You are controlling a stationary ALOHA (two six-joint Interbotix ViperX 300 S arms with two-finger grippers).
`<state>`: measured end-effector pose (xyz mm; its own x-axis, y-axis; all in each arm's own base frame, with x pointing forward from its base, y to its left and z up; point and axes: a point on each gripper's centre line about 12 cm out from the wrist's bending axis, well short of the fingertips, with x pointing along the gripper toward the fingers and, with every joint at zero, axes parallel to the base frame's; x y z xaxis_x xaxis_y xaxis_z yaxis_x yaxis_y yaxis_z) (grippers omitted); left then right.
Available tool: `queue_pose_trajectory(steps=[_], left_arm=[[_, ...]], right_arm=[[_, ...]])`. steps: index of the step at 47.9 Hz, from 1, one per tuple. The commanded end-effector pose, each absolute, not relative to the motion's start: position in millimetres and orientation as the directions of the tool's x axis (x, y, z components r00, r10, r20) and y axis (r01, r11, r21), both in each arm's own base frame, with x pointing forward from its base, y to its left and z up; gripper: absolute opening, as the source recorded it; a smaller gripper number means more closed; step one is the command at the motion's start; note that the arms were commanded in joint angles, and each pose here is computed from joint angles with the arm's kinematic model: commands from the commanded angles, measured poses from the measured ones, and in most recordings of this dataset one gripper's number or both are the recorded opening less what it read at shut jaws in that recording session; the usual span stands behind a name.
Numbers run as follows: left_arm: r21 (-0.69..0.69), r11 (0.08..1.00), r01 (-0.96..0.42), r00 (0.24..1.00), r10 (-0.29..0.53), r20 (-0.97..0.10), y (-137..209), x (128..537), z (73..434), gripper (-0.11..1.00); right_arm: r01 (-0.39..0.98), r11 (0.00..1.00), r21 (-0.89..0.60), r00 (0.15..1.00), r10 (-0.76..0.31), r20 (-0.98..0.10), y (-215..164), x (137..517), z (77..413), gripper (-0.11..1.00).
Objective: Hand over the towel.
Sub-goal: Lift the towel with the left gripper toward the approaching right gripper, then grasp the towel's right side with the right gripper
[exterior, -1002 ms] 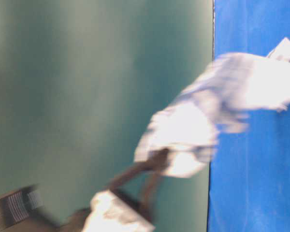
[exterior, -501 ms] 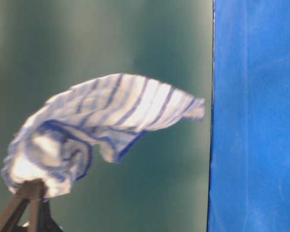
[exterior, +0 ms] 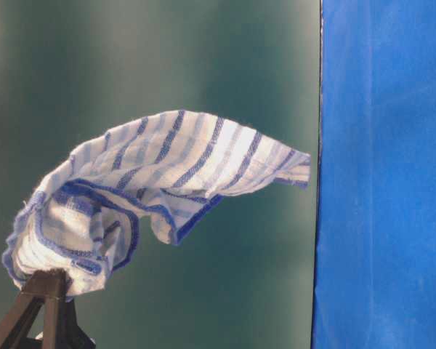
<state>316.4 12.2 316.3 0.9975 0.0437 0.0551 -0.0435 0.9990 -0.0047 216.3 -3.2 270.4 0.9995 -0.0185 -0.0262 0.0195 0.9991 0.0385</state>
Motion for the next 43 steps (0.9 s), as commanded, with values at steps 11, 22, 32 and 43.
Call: queue_pose_trajectory(steps=[11,22,32,43], left_arm=[[-0.006,0.999,-0.04,0.996,0.041,0.081,11.3,319.4,325.1,0.05],[-0.006,0.999,-0.039,0.996,0.039,0.083,10.9,320.4,324.8,0.05],[-0.006,0.999,-0.039,0.996,0.039,0.078,10.9,320.6,323.5,0.05],[-0.006,0.999,-0.031,0.997,0.032,0.067,8.5,324.1,320.4,0.05]], right_arm=[[0.043,0.997,0.066,0.998,-0.047,0.051,-8.3,246.6,281.8,0.41],[0.051,0.997,0.066,0.999,-0.052,0.007,-10.3,312.4,277.1,0.71],[0.046,0.997,0.065,0.999,-0.045,-0.018,-9.3,375.0,275.4,0.72],[0.053,0.997,0.064,0.998,-0.051,-0.027,-12.9,417.0,279.1,0.72]])
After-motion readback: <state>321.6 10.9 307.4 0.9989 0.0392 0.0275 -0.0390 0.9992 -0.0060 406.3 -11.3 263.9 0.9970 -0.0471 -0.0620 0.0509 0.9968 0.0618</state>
